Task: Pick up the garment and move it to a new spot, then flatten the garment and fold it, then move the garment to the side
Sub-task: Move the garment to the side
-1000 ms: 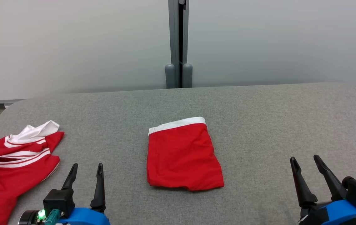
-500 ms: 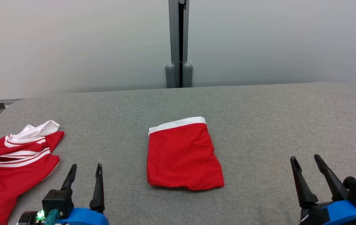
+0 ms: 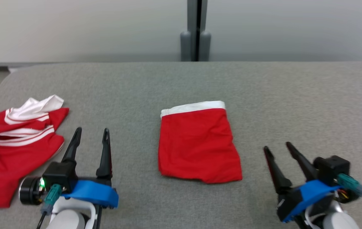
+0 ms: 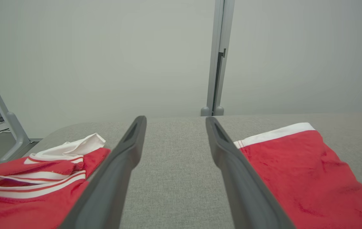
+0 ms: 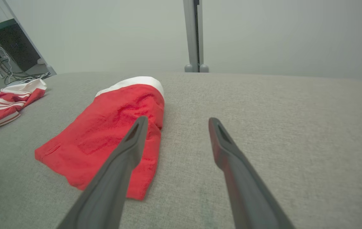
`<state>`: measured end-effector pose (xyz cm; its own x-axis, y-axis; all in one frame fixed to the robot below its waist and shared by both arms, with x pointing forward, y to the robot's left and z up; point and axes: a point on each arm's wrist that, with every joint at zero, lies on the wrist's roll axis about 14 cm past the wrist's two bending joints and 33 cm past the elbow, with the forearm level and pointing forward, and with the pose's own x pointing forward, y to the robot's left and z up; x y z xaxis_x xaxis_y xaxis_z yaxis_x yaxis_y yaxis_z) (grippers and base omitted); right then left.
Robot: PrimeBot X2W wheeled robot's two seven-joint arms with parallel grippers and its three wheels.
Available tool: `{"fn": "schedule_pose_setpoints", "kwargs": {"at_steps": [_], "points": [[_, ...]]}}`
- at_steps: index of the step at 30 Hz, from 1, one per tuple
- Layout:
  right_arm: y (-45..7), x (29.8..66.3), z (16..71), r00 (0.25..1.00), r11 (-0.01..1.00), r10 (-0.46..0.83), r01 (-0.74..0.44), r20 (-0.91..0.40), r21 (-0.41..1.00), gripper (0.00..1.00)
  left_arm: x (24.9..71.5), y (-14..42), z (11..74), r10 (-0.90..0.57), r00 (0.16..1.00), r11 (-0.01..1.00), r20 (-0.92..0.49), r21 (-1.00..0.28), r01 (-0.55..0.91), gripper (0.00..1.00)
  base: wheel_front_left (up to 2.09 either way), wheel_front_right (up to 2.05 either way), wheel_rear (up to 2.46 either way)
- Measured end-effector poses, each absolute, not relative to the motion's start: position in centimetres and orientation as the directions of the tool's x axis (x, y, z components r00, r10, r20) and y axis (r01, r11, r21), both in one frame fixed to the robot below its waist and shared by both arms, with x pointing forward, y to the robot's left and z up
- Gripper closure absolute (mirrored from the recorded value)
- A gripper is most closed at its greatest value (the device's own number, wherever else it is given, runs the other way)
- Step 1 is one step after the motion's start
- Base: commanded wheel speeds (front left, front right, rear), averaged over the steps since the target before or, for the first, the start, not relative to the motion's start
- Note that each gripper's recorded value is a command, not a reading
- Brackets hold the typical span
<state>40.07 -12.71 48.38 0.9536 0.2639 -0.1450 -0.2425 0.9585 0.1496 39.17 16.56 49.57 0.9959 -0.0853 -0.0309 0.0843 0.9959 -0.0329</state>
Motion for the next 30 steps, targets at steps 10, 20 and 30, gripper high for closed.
{"fn": "schedule_pose_setpoints", "kwargs": {"at_steps": [10,20,30], "points": [[-5.3,43.6,39.6,0.823,0.893,0.447,-0.388,-0.352,0.226,0.0,40.9,18.4,47.9,-0.022,0.999,0.999,-0.048,-0.042,0.02,0.0,0.0,0.0,0.0],[-4.4,44.0,37.5,0.793,0.885,0.465,-0.405,-0.395,0.229,1.0,40.7,19.4,47.1,0.013,0.998,0.999,-0.066,-0.042,-0.016,0.0,0.0,0.0,0.0],[-9.5,42.7,38.9,0.845,0.919,0.394,-0.354,-0.362,0.174,1.0,42.8,14.7,46.2,-0.122,0.99,0.991,-0.07,-0.068,0.117,0.0,0.0,0.0,0.0]]}}
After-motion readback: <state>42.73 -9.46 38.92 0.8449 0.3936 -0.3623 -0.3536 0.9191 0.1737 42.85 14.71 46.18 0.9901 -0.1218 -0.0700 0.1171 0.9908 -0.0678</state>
